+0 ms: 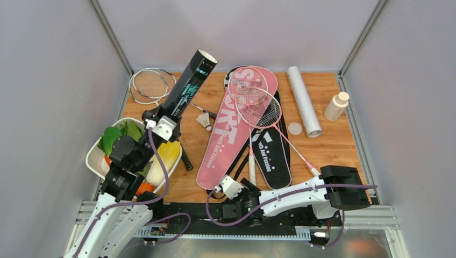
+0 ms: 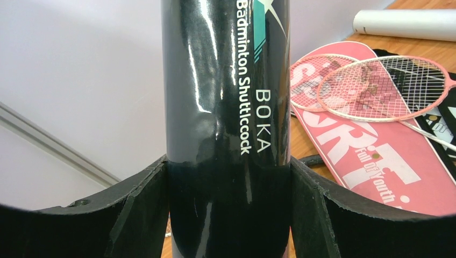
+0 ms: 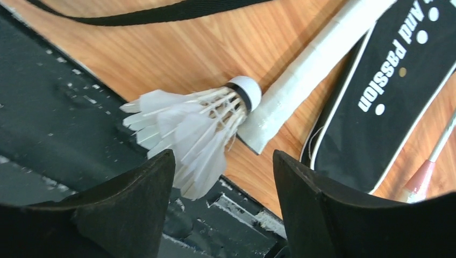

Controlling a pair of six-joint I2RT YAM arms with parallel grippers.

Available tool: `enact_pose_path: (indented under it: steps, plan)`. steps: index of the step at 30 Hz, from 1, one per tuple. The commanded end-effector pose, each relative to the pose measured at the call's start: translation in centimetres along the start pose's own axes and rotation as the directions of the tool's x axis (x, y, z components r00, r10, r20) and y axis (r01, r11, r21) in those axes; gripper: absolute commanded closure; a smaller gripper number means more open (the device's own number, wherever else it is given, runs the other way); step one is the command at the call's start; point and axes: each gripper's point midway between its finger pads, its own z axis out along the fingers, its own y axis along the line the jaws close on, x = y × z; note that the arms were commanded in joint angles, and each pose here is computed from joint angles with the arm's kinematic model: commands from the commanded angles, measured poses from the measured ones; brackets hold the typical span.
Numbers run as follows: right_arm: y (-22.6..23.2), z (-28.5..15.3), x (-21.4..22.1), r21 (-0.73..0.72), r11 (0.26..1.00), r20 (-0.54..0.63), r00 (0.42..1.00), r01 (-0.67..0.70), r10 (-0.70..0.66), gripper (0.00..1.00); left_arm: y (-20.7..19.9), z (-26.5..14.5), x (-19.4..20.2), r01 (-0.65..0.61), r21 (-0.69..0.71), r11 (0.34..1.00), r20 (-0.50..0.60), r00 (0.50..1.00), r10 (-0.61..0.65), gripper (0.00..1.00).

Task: Pack up the badminton gear
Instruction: Pick up the shuttlecock at the center of the board.

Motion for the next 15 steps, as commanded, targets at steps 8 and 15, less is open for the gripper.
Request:
enact_pose_path:
  steps: [8,15]
  plan:
    - [-1.9,0.3,-1.3,0.136,0.988,0.091,0.994,-0.078,0.066,0.47,1.1,-0.3,-3.2,0.013,-0.02,1.0,0.093,0.996,-0.011,0.85]
    - [-1.0,-0.3,-2.6,0.113,0.983,0.107,0.986,-0.143,0.131,0.82,0.9,-0.5,-2.9,0.011,-0.013,1.0,0.081,0.997,-0.01,0.85]
